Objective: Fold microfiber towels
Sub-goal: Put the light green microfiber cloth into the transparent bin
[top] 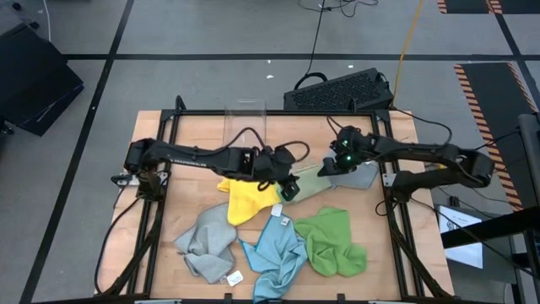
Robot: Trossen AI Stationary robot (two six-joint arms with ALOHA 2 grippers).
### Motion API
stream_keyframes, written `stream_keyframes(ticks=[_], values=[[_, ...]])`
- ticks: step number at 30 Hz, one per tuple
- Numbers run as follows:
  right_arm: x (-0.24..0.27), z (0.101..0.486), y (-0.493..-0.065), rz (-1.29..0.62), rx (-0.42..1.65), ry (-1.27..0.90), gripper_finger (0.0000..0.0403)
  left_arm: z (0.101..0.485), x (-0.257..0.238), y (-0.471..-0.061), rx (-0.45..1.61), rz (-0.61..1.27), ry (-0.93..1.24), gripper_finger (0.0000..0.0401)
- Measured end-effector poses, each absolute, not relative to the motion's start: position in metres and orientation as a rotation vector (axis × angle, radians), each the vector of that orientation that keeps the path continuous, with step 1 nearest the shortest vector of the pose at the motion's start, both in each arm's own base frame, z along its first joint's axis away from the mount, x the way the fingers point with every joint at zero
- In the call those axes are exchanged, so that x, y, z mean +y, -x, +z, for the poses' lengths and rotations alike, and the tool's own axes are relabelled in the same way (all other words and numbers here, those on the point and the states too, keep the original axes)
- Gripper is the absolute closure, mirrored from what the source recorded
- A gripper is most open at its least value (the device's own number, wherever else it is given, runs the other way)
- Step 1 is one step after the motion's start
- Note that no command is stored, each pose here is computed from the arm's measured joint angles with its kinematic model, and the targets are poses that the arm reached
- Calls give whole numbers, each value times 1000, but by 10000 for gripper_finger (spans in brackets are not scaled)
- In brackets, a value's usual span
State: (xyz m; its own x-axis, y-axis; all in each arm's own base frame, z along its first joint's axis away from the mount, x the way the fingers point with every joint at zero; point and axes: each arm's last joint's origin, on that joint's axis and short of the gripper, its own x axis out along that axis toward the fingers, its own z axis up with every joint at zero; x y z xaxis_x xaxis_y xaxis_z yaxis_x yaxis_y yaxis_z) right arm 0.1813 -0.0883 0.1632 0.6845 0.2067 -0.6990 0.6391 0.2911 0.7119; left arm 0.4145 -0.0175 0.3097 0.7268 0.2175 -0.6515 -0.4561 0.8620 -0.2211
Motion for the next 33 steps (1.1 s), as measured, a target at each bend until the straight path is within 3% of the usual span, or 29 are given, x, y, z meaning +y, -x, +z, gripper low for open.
stream_keyframes(ticks=[8, 15, 22, 33], values=[[-101, 153, -186, -344, 812, -1238, 61, 298, -14, -449, 510, 136, 345, 189], [-116, 158, -176, -360, 780, -1233, 62, 226, -11, -486, 552, 136, 265, 189], [-120, 166, -162, -380, 788, -1241, 62, 178, -12, -500, 590, 207, 205, 188], [-97, 197, -150, -265, 723, -1072, 62, 143, 3, -493, 779, 354, 82, 104]])
